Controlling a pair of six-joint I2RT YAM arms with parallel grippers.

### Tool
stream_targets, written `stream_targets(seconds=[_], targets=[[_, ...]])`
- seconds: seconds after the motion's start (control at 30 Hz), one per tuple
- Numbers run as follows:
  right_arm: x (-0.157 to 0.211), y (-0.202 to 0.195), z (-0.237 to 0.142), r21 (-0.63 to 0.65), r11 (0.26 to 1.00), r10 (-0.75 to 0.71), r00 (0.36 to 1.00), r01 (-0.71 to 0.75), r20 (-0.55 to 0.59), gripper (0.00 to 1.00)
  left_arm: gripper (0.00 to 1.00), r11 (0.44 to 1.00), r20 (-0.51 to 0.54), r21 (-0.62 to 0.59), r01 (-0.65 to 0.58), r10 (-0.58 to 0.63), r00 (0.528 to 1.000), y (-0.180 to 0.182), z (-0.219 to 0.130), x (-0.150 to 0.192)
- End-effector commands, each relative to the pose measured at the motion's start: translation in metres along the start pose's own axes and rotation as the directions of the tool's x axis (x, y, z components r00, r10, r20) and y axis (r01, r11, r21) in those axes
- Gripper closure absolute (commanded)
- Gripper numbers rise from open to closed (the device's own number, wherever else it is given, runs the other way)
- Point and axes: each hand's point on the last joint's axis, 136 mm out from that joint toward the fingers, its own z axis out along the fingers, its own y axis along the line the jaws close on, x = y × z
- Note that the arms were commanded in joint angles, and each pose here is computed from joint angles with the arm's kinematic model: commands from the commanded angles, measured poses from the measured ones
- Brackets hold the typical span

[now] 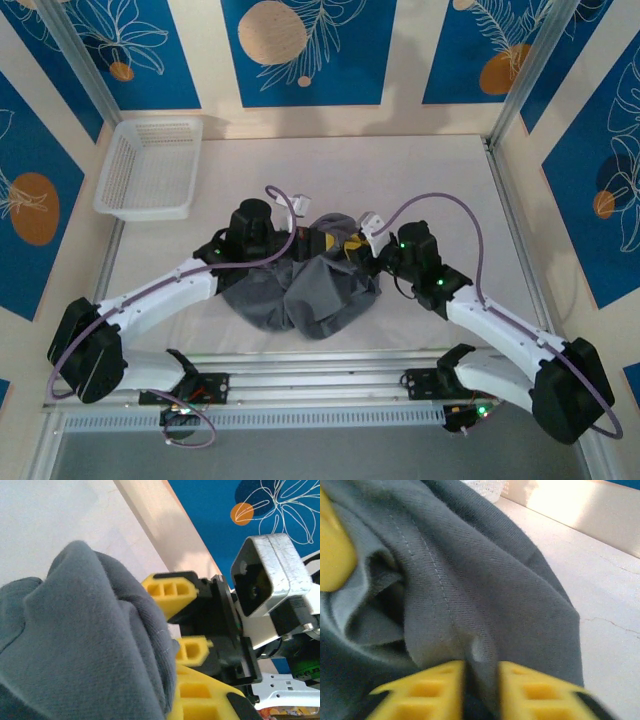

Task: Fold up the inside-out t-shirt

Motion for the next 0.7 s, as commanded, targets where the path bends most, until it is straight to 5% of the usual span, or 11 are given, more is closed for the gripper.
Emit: stream_targets(seconds=[0.0, 0.23, 0.43, 0.67], targets=[[-0.042, 0.014, -0.010, -0.097, 0.995, 0.005, 0.993, 0.007, 0.122, 1.00, 1.00, 0.998, 0.056, -0.007, -0.062, 0.063, 0.996, -0.011, -0.013, -0.017], [-0.083, 0.048, -0.061, -0.431, 0.894, 0.227, 0.953, -0.123, 0.200, 1.00, 1.00, 0.987, 0.050, -0.109, -0.118, 0.124, 0.991, 0.021, -0.026, -0.028], [-0.086, 0.043, -0.068, -0.492, 0.851, 0.320, 0.924, -0.183, 0.209, 1.00, 0.63, 0.982, 0.055, -0.091, -0.167, 0.172, 0.983, 0.024, -0.043, -0.034], [-0.084, 0.037, -0.059, -0.482, 0.851, 0.333, 0.925, -0.210, 0.184, 1.00, 0.38, 0.889, -0.030, -0.198, -0.412, 0.415, 0.909, 0.006, -0.076, -0.019]])
